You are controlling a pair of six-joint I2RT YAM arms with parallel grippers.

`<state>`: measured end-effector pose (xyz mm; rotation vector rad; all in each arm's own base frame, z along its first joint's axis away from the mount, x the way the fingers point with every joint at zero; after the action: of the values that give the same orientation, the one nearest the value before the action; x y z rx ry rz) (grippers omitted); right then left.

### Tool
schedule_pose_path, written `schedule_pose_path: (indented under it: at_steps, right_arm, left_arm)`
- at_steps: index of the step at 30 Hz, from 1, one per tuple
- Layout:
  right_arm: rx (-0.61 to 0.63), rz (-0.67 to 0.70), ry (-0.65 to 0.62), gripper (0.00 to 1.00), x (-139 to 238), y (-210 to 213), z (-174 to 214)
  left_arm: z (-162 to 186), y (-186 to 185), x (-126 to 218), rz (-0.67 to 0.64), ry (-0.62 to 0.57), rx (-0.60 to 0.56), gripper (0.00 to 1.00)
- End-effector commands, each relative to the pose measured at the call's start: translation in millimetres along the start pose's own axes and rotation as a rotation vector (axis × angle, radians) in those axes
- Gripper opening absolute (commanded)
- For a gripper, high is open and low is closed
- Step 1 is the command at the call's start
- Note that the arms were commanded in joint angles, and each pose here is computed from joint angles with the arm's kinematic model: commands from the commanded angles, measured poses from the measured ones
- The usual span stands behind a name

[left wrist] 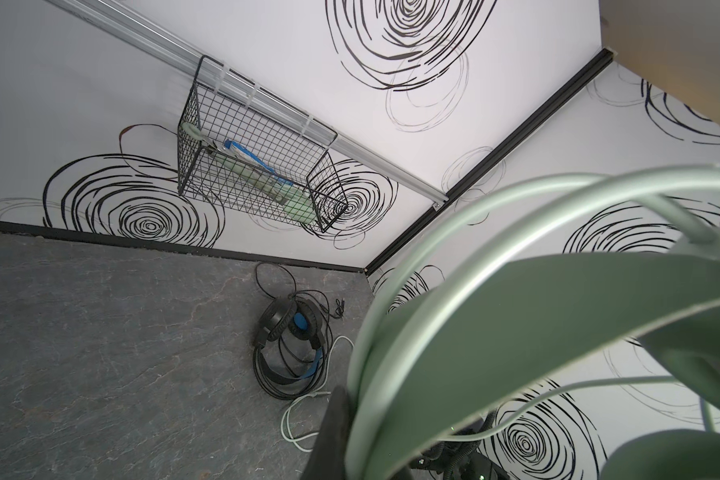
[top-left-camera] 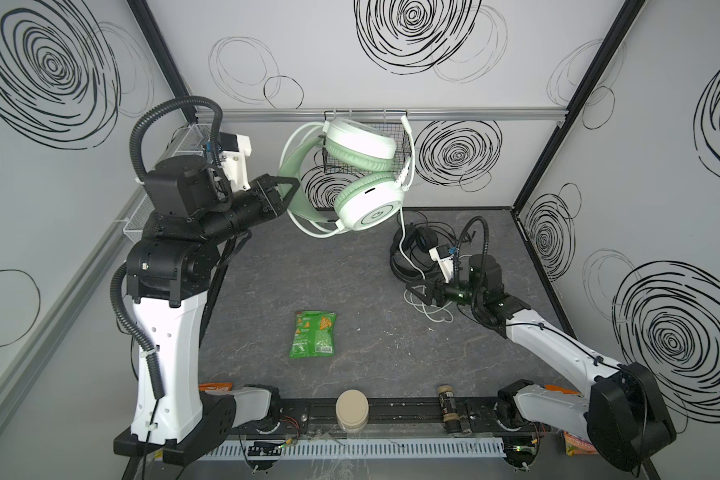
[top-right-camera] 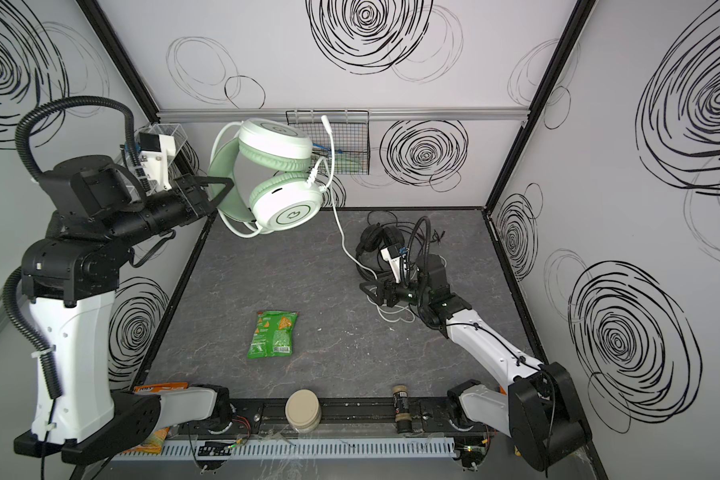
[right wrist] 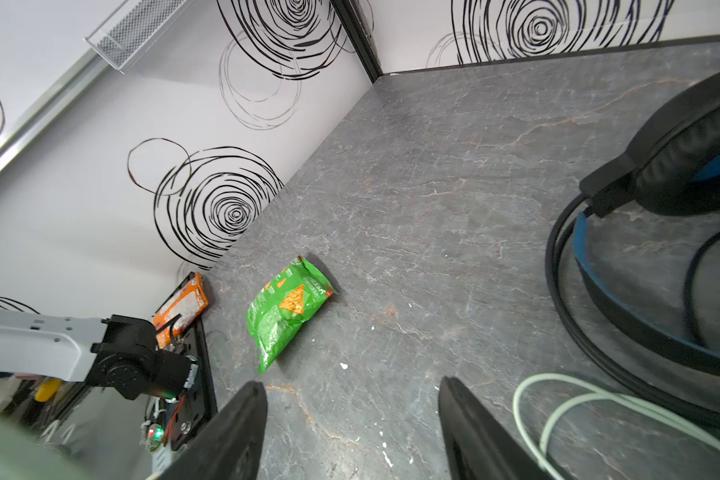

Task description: Wrap the headphones

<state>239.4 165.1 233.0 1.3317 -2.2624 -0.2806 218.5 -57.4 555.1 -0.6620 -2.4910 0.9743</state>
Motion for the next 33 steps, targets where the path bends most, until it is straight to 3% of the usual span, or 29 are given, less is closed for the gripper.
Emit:
schedule_pose_path:
  at_steps: [1,8,12,17,25,28,33]
  right_arm:
    - [0.002,0.022,-0.008,0.55,2.8,-2.9,0.5]
    - [-0.006,0.057,-0.012,0.34,8.1,-7.5,-3.0]
    - [-0.010,0.084,-0.005,0.01,11.5,-9.8,-2.5]
    - [0.001,0.267,-0.029,0.00,22.7,-20.9,-14.0]
    - [0.035,0.712,-0.149,0.00,58.0,-45.8,-117.3]
    - [0.084,0.817,-0.243,0.00,77.5,-42.1,-158.9]
    - [0.169,0.866,-0.349,0.00,82.7,-48.9,-218.5]
  left_arm:
    - [-14.1,-20.5,12.4,0.116,-0.084,-0.019,0.00]
    - [-15.4,-13.0,12.7,0.117,-0.102,-0.002,0.00]
    - [-16.0,-5.2,12.3,0.094,-0.120,0.023,0.00]
    - [-11.0,5.0,6.8,0.104,-0.118,0.045,0.00]
    - [19.5,38.9,0.3,-0.023,-0.055,0.034,0.00]
    - [28.6,53.5,1.0,-0.100,-0.077,0.057,0.00]
    - [52.6,66.8,-5.8,-0.073,-0.028,0.072,0.00]
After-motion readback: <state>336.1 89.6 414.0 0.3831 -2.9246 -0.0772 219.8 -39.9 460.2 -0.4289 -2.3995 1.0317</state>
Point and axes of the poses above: each gripper's point midway between its finger pads, its own x axis back along the fingers, its own y axis along the line the jaws close on, z = x × y, the point moved 9 cm from there along x, back along the fingers, and after that the axes turned 6 degrees about x, right-handed, at the moved point
